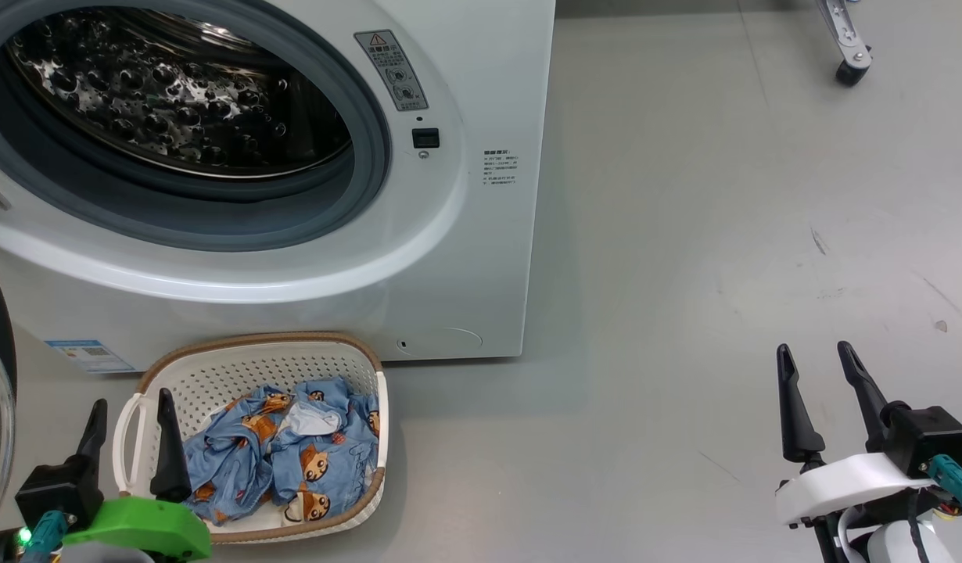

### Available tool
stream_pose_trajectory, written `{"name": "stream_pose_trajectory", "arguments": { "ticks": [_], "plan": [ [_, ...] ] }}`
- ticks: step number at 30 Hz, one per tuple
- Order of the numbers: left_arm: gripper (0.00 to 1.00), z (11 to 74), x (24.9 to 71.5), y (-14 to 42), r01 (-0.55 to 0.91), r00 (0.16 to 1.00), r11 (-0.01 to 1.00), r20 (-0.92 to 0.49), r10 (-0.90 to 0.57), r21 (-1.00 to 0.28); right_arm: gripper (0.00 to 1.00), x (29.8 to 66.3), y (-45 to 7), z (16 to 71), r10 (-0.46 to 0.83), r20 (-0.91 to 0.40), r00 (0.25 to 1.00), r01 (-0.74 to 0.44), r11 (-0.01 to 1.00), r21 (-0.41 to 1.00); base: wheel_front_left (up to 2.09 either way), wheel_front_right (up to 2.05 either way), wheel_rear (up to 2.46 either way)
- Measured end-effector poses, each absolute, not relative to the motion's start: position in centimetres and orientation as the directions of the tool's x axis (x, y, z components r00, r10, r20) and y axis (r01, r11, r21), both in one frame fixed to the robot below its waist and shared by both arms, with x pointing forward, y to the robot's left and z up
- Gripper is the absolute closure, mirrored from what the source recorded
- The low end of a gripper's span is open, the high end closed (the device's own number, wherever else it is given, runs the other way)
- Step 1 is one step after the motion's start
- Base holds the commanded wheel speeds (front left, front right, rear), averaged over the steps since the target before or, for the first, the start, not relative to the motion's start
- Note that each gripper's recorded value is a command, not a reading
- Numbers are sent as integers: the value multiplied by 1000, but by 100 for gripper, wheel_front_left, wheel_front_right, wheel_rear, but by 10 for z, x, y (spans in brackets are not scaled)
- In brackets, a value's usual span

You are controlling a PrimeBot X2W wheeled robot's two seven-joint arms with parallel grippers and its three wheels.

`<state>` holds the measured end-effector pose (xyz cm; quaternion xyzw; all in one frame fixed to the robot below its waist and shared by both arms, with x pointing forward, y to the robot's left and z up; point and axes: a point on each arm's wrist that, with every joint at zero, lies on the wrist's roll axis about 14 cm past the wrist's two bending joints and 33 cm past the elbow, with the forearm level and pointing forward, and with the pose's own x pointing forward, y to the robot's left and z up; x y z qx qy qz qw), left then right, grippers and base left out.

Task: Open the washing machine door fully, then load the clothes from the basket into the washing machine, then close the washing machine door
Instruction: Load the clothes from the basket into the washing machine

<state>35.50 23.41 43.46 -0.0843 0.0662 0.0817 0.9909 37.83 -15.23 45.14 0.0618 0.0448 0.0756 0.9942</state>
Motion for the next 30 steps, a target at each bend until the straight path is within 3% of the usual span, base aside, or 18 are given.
{"name": "stream_pose_trajectory", "arguments": {
  "ticks": [19, 30],
  "plan": [
    [0, 407, 365, 230, -175, 965, 971, -222, 137, -161, 0, 390, -151, 425, 159, -147, 976, -138, 980, 142, 0, 0, 0],
    [0, 389, 402, 218, -137, 965, 975, -247, 91, -175, 0, 409, -143, 399, 180, -199, 963, -149, 976, 161, 0, 0, 0]
  ]
}}
